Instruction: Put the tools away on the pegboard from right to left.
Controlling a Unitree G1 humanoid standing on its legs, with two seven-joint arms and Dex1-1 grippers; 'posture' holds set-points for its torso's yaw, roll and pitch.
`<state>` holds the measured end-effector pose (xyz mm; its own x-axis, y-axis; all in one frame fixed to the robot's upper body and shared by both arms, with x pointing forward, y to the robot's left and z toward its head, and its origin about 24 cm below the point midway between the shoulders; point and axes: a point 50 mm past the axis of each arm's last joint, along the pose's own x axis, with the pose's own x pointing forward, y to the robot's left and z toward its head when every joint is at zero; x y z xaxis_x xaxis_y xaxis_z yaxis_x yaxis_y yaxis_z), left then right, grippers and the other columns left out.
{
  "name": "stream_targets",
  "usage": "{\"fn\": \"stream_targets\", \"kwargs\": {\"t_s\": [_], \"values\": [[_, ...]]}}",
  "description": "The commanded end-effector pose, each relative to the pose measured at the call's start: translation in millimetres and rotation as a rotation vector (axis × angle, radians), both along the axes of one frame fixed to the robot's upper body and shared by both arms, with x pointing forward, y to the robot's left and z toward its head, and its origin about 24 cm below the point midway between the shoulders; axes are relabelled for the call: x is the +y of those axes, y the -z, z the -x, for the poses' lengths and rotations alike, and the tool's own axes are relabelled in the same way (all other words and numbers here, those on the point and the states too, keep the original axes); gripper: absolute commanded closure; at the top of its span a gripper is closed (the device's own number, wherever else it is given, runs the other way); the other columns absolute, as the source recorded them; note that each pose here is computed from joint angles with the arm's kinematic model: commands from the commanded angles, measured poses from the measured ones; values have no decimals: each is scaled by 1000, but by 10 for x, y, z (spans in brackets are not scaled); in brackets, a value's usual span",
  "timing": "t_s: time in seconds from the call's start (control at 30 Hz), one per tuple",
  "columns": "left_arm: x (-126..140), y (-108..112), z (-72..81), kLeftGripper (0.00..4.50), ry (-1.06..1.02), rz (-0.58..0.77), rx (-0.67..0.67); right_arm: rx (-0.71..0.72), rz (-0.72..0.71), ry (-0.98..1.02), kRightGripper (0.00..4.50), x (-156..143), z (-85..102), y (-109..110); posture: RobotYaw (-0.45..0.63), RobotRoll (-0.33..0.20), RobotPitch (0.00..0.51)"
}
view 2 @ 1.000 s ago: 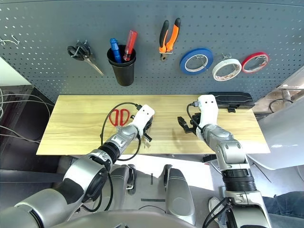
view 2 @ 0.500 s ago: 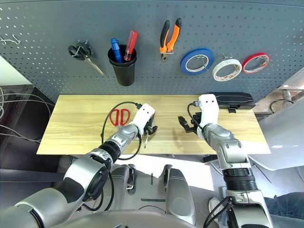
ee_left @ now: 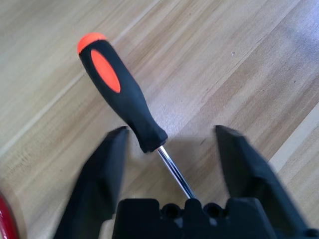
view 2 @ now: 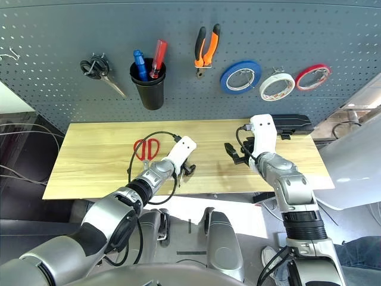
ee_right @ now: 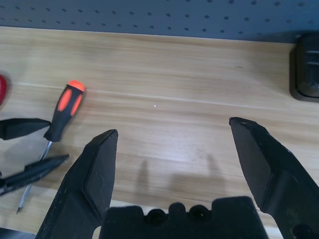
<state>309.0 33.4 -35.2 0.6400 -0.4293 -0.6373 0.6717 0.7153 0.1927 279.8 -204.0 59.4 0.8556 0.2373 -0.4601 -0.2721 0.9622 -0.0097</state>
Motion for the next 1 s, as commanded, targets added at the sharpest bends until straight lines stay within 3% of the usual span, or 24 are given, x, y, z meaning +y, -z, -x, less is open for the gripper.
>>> {"fn": "stream_targets", "kwargs": {"t_s": [0.03, 0.13, 0.67, 0.7, 0.8, 1.0], "values": [[-151, 54, 103, 2937, 37, -5, 24, 5, 2, 9, 0, -5, 31, 3, -124, 0, 120], [-130, 54, 94, 3964, 34, -15, 13, 5, -4, 3, 0, 25, 28, 9, -117, 0, 123], [-71, 89, 102, 3969, 4, -17, 45, 3, -10, -3, 0, 52, -6, 13, -105, 0, 137], [-80, 125, 142, 3619, -11, -2, 88, 3, -9, -5, 0, 52, -11, 5, -119, 0, 168], [-96, 178, 204, 2558, -35, 22, 154, 1, -7, -14, 0, 63, -18, -19, -122, 0, 194], [-85, 170, 191, 336, -62, 32, 158, 12, -11, -38, 0, 124, -24, -16, -118, 0, 234]]}}
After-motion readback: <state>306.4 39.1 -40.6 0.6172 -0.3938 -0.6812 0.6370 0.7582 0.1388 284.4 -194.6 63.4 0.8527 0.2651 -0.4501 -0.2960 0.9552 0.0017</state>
